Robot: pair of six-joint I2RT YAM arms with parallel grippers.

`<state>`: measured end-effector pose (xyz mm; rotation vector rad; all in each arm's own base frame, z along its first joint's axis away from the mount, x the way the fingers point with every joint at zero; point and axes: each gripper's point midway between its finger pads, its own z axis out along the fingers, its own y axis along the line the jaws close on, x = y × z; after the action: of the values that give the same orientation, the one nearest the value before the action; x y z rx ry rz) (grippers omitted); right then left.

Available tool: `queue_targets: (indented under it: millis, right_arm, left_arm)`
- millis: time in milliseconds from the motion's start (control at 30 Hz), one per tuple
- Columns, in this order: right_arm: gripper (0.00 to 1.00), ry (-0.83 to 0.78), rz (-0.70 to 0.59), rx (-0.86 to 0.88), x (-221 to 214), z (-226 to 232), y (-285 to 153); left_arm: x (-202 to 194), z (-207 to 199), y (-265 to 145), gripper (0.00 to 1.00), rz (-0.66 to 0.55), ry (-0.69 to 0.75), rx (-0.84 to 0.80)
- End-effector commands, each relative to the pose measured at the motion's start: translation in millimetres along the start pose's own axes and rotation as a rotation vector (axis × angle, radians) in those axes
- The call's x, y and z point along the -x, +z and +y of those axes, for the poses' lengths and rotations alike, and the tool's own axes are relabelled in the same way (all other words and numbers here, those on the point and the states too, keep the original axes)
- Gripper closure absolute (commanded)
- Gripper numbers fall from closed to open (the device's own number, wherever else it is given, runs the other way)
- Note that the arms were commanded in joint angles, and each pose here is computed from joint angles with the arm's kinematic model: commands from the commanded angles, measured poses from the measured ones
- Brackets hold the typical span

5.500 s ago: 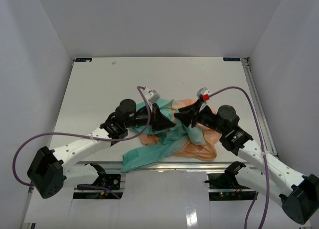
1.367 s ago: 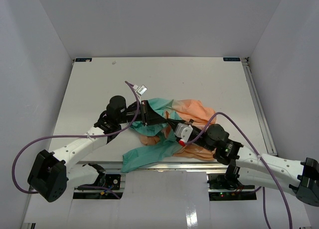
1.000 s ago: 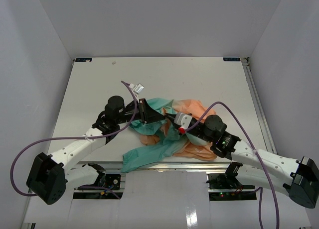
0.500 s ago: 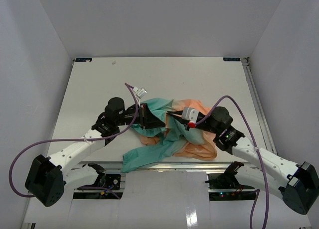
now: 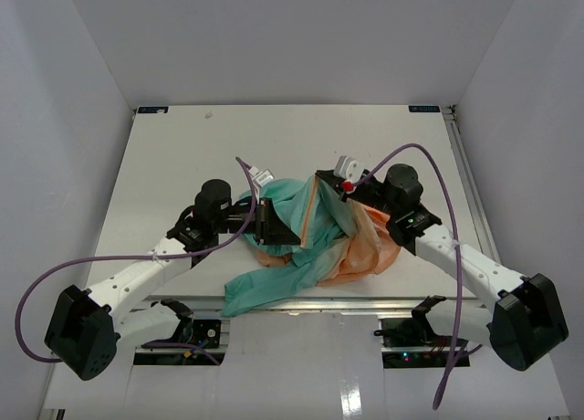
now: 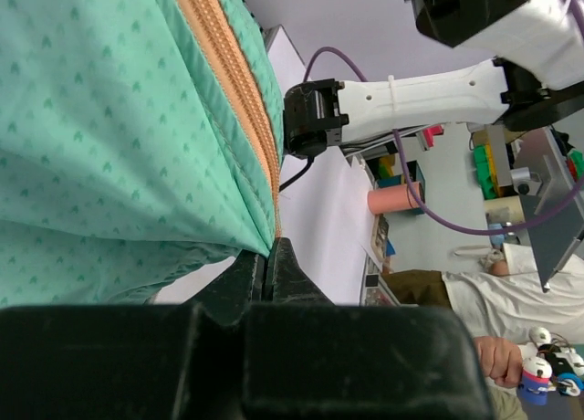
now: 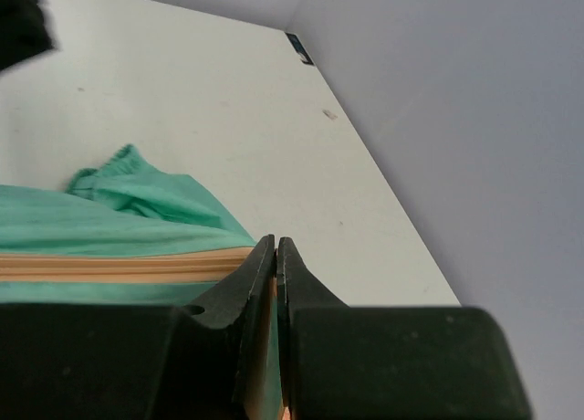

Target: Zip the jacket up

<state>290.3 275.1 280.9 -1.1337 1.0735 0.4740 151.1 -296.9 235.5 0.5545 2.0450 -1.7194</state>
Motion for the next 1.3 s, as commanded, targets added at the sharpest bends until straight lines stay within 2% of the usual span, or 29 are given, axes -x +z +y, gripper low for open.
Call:
queue_targets:
  millis: [0,233,300,367,500,600,667,867,1033,1167,1267]
  right_arm:
    - [0.92,0.053,0.010,-0.256,-5.1,-89.7,3.3]
    - [0.92,0.169,0.068,-0.461,-38.7,-196.1,12.2]
    - [0.92,0.191,0.109,-0.531,-54.2,-221.6,5.9]
    - [0.92,0.189,0.109,-0.584,-51.9,-247.6,0.6]
    - [0.92,0.237,0.141,-0.684,-75.5,-282.5,-17.9]
    - [0.92,0.235,0.150,-0.718,-83.3,-298.0,-23.5]
    - [0.92,0.228,0.148,-0.741,-82.9,-307.3,-25.6]
    - [0.92,0.216,0.135,-0.767,-69.5,-325.3,-27.1]
    - [0.92,0.201,0.133,-0.782,-54.8,-329.3,-34.7]
    - [0.92,0.211,0.150,-0.826,-51.5,-335.4,-46.8]
    - [0.92,0.227,0.164,-0.822,-53.3,-336.6,-49.3]
  left_arm:
    - [-6.3,-24.0,-11.4,1.00,0.019,0.063,-0.019]
    - [17.3,-12.2,-24.7,1.00,-0.122,0.109,0.169]
    - [31.4,-4.3,-36.0,1.00,-0.211,0.117,0.275]
    - [49.5,-2.2,-49.6,1.00,-0.308,0.138,0.366]
    - [84.2,10.8,-93.9,1.00,-0.521,0.167,0.621]
    - [107.7,7.9,-130.6,1.00,-0.693,0.198,0.752]
    - [117.3,1.9,-144.0,1.00,-0.739,0.216,0.797]
    - [139.4,-10.0,-172.4,1.00,-0.807,0.235,0.930]
    - [157.7,-46.0,-201.3,1.00,-0.871,0.288,0.978]
    - [166.7,-55.0,-227.6,1.00,-0.920,0.301,1.090]
    - [167.8,-47.8,-251.9,1.00,-0.967,0.301,1.231]
